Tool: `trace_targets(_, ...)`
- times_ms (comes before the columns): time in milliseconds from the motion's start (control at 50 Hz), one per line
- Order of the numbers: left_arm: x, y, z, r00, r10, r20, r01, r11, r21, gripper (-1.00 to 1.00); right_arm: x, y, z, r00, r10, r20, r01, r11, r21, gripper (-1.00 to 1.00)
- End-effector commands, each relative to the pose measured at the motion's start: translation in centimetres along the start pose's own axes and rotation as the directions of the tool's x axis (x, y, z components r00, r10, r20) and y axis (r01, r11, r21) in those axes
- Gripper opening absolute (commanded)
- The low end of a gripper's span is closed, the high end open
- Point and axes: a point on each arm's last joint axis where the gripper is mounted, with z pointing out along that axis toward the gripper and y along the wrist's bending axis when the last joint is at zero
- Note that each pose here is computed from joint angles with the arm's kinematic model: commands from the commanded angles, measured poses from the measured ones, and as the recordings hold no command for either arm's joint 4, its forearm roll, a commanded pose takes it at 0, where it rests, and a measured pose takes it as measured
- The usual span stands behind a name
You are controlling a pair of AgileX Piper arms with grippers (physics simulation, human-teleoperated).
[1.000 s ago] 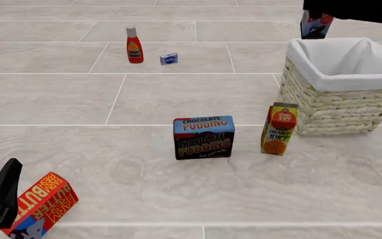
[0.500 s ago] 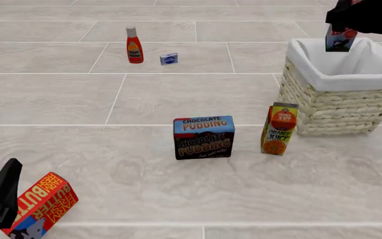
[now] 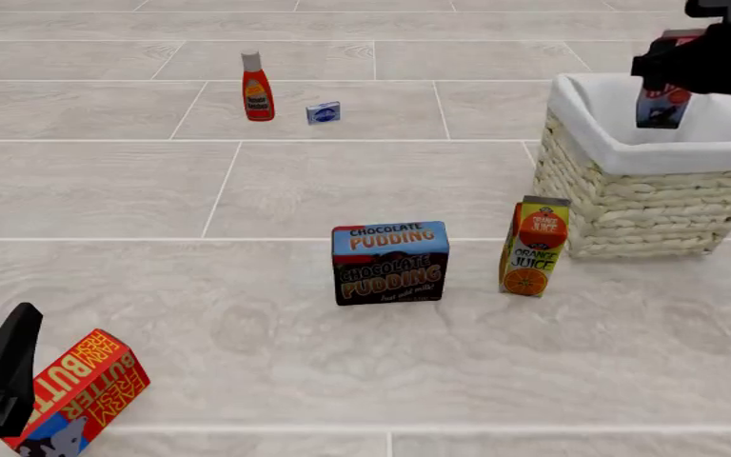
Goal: Pick the milk and place it in the basket.
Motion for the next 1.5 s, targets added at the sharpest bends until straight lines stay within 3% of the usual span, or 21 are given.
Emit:
trace_targets(20, 0.0, 0.0, 0.0, 1.0, 0.0, 0.0, 0.0, 1.0, 0.0, 1.0, 0.2, -1.2, 1.5, 1.0, 0.006, -0.004, -0.006, 1.0, 0.028, -1.0)
trace_targets(940, 0.0, 0.0, 0.0, 1.0, 0.0, 0.0, 0.0, 1.0, 0.0, 1.0, 5.0, -2.7, 8.0, 0.991, 0.027, -0.13, -0.021, 0.998, 0.052, -1.0)
trace_targets(1320, 0.0, 0.0, 0.0, 1.0, 0.0, 0.0, 0.0, 1.0, 0.0, 1.0, 5.1, -2.7, 8.1, 0.99, 0.03, -0.137, -0.023, 0.998, 0.052, -1.0)
trace_targets(1340, 0.0, 0.0, 0.0, 1.0, 0.0, 0.0, 0.0, 1.0, 0.0, 1.0, 5.1, -2.7, 8.0, 0.99, 0.028, -0.136, -0.021, 0.998, 0.052, 1.0)
trace_targets(1500, 0.0, 0.0, 0.0, 1.0, 0.0, 0.0, 0.0, 1.0, 0.0, 1.0, 5.0, -2.7, 7.9, 0.991, 0.025, -0.134, -0.018, 0.999, 0.052, 1.0)
